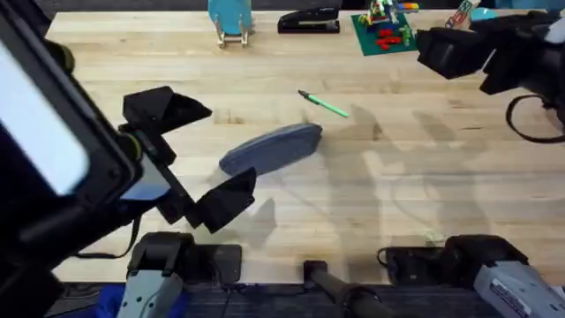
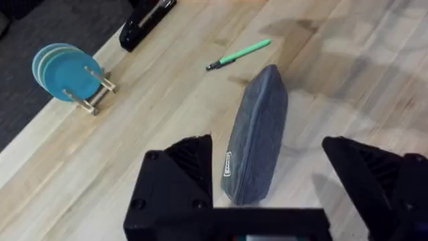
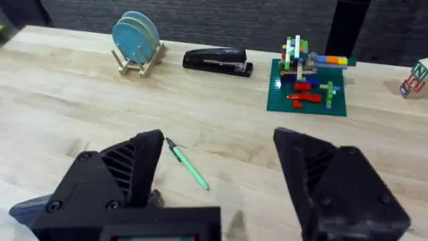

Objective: Unzip the bag, pick up the pens from the table one at a time and place them inside, then zip the bag closed.

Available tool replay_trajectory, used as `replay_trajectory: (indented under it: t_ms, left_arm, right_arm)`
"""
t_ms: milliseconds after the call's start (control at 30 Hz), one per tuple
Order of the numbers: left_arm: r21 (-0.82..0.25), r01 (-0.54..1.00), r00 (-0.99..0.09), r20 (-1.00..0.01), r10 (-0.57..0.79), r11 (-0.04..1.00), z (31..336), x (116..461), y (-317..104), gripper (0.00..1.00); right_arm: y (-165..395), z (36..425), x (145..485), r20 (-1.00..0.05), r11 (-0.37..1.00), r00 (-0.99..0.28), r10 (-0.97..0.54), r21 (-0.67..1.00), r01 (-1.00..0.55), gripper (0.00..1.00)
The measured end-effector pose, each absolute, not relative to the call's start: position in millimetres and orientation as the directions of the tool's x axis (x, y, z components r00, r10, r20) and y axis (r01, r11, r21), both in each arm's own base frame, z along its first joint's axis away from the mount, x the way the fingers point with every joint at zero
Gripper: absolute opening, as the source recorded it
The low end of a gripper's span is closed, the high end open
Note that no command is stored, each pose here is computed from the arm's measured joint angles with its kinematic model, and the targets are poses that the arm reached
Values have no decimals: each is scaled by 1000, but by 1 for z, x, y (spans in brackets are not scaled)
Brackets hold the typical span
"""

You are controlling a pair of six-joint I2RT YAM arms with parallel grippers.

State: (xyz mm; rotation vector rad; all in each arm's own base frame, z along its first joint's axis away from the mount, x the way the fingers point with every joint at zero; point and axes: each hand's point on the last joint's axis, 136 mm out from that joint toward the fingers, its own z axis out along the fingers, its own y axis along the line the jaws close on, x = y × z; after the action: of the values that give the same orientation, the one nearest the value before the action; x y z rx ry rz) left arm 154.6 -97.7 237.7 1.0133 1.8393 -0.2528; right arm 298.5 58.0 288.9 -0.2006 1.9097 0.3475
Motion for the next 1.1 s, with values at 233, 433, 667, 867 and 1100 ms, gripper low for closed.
replay_trajectory:
  t_ms: [233,433,667,867,1100]
  left_arm:
    - [232,733,-204,-822,532,640,216,163,-96,990]
    - [141,682,-312,-832,460,718,210,176,-90,990]
    - [-53,663,-527,-742,414,747,173,195,-90,991]
    - [-131,664,-611,-662,433,736,148,199,-90,993]
    - [-140,711,-609,-612,505,689,132,195,-90,993]
  right_arm:
    - [58,285,297,-927,942,-374,27,149,-301,998]
    - [60,285,296,-927,937,-374,27,154,-313,995]
    - [61,285,296,-927,935,-375,28,156,-317,997]
    - [62,285,296,-926,934,-376,30,160,-319,997]
    - [62,285,296,-926,933,-376,30,161,-322,997]
